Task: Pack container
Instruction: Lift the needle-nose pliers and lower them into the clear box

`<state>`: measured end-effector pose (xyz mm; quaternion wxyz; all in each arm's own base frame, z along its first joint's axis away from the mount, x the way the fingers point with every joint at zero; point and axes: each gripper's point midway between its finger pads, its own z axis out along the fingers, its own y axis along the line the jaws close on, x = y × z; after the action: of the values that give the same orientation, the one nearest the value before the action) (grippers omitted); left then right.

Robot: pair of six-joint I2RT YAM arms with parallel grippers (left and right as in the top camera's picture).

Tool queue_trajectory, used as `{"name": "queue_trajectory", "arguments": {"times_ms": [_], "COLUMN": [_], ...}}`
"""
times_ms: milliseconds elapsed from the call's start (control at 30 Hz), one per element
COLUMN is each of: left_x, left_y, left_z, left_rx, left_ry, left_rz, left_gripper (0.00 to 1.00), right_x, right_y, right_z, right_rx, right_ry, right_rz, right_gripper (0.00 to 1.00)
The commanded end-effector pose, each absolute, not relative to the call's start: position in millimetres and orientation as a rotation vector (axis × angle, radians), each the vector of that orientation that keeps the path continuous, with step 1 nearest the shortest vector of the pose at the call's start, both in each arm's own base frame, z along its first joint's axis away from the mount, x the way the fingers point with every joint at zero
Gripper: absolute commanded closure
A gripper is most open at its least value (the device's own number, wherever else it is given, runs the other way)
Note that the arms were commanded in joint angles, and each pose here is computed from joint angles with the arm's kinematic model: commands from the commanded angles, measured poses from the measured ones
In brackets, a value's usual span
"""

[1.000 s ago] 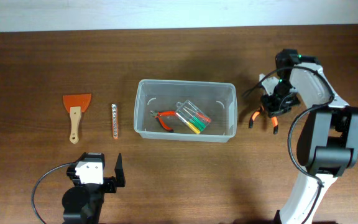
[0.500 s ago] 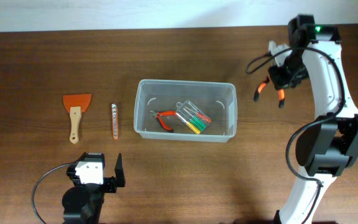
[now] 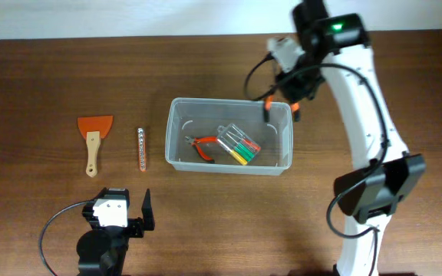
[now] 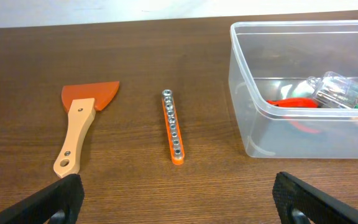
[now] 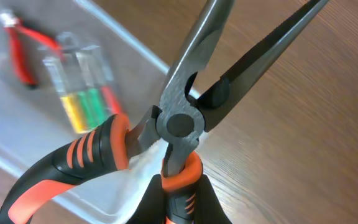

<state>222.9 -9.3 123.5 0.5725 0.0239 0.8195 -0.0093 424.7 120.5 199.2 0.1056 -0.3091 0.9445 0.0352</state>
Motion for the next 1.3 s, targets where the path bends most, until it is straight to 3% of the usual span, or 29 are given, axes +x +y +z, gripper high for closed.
{"name": "queue_trajectory", "arguments": {"times_ms": [0, 267, 667, 1267], "left_x": [222.9, 222.9, 222.9, 222.9], "left_y": [-12.4, -12.4, -12.4, -12.4], "left_z": [122.1, 122.1, 122.1, 122.1], "left_rx": [0.066, 0.066, 0.066, 0.066], "left_ry": [1.92, 1.92, 1.92, 1.92], "left_rz": [-0.038, -0.038, -0.038, -0.038], "left_gripper": [0.01, 0.01, 0.01, 0.01], "right_x": [414.3, 389.2, 377.1, 373.4], "right_y": [160.9, 200.6, 201.9, 206.5], "right_z": [206.1, 185.9, 130.0, 109.0], "right_rx": [-1.017, -1.171, -1.242, -1.245], "right_ry": [2.721, 2.727, 2.806, 2.818], "right_rz": [0.158, 0.207, 0.199, 0.252], "right_gripper": [0.96, 0.96, 0.96, 0.96]}}
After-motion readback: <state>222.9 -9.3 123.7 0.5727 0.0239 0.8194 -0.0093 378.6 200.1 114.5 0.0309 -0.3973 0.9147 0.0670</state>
